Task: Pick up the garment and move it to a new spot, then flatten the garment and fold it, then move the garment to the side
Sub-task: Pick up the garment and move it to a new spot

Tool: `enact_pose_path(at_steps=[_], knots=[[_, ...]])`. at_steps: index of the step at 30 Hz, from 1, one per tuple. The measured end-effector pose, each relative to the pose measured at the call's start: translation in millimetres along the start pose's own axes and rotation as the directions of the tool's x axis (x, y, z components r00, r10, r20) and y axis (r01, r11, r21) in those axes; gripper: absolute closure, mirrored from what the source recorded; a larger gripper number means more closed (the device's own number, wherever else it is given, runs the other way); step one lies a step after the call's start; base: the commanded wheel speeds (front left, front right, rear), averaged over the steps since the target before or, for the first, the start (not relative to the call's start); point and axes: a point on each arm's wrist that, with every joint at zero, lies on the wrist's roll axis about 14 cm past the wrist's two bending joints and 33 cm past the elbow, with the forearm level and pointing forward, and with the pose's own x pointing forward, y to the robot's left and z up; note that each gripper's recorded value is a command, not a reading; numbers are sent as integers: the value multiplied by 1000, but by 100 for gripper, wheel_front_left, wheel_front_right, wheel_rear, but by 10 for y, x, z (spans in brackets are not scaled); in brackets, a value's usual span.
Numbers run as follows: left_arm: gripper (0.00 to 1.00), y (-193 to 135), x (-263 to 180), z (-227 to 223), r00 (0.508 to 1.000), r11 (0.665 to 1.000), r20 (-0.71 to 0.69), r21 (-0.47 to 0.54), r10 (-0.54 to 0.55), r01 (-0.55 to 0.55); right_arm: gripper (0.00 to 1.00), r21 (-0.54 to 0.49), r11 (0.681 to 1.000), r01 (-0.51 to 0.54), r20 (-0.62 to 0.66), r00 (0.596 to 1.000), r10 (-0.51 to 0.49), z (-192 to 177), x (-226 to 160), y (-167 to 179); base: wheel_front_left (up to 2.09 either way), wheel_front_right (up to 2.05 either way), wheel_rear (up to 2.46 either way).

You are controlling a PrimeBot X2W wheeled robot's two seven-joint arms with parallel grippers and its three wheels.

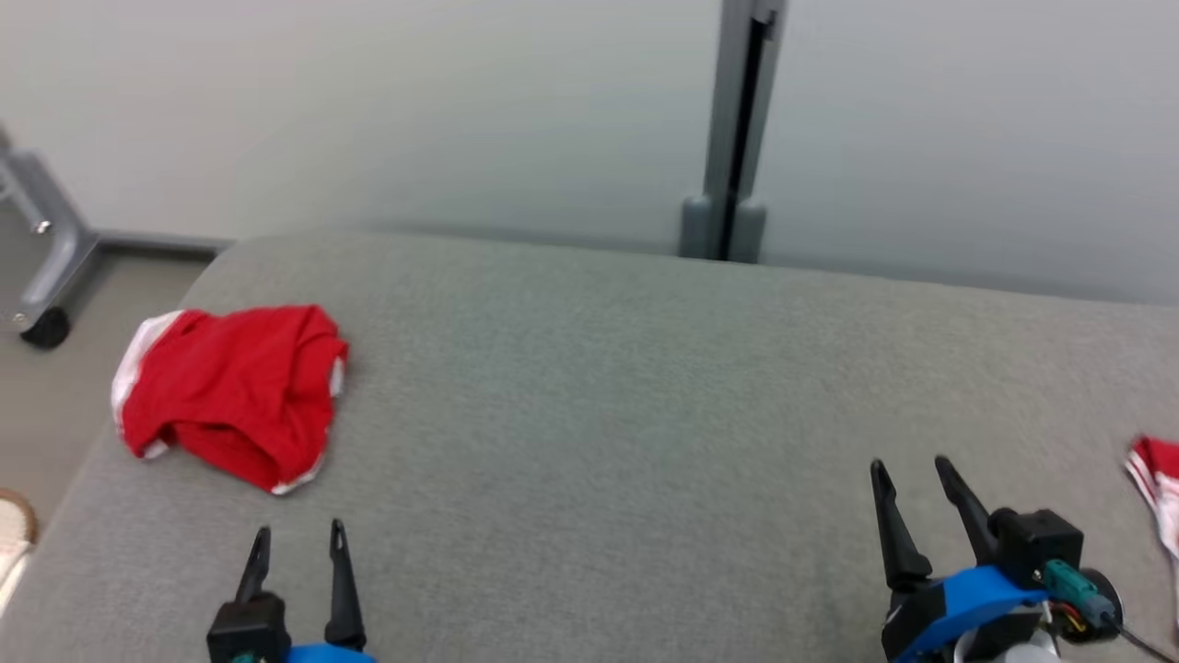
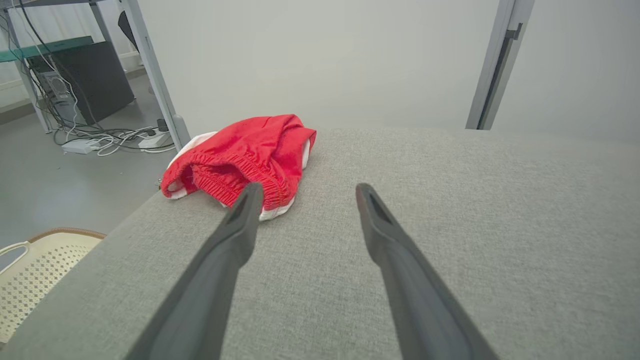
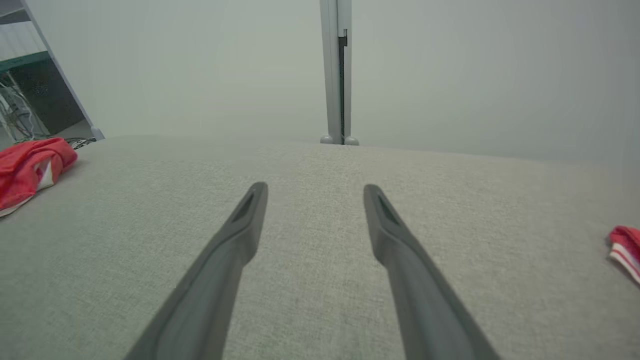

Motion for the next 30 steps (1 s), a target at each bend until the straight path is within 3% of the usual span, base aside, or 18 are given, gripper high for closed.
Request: enact_pose_path(at_steps=[8,18,25,30], knots=[[0,645,-335,-87,977,977,-21,-18,210,-211,0,23,982,-189,-26,982,189,-94,291,668,0,0,0],[0,1042,-663,-186,931,932,-58,-23,360,-362,0,52,943,-328,-54,942,330,-233,486,1201,0,0,0],[0,1065,-685,-268,926,928,-92,-33,367,-371,0,64,934,-352,-70,932,356,-320,526,1286,0,0,0],[0,1003,-423,-266,941,939,-105,-88,323,-333,0,58,949,-311,-75,946,315,-366,556,1106,0,0,0]])
